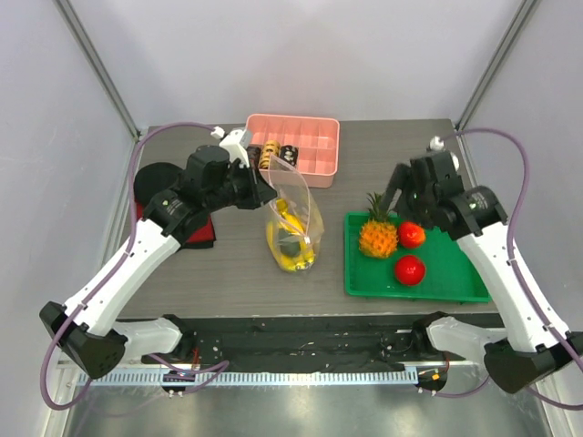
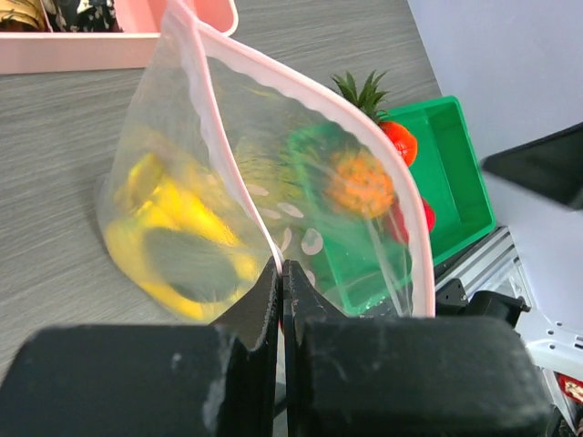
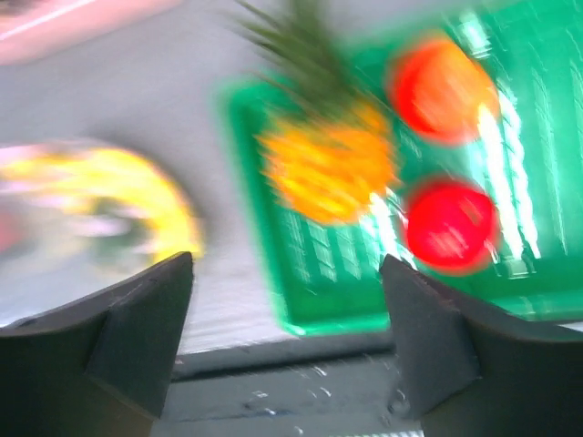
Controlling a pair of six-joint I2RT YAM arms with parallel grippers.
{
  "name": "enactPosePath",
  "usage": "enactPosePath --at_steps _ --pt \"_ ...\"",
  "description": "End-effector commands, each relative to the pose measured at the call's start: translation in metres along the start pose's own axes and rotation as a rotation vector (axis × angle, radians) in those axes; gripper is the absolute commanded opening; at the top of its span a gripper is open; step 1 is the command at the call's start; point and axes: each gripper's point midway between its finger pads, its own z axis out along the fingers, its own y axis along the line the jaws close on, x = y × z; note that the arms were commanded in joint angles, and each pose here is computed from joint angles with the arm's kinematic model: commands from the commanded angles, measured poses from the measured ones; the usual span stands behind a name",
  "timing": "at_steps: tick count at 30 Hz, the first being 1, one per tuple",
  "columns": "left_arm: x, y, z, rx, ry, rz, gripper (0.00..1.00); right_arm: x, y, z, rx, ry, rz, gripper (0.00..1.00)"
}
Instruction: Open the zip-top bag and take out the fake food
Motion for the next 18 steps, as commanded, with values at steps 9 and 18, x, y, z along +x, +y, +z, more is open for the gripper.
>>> enactPosePath --at_steps 9,18 --pt "-0.029 -0.025 0.008 0.099 -0.077 -0.029 0.00 -0.041 0.218 -0.090 -0.546 -0.071 -0.255 0.28" --pt "-0.033 -0.029 0.019 0.116 -0.070 -0.036 0.00 -0.011 0.254 -0.064 -0.567 0.038 -0.264 0.02"
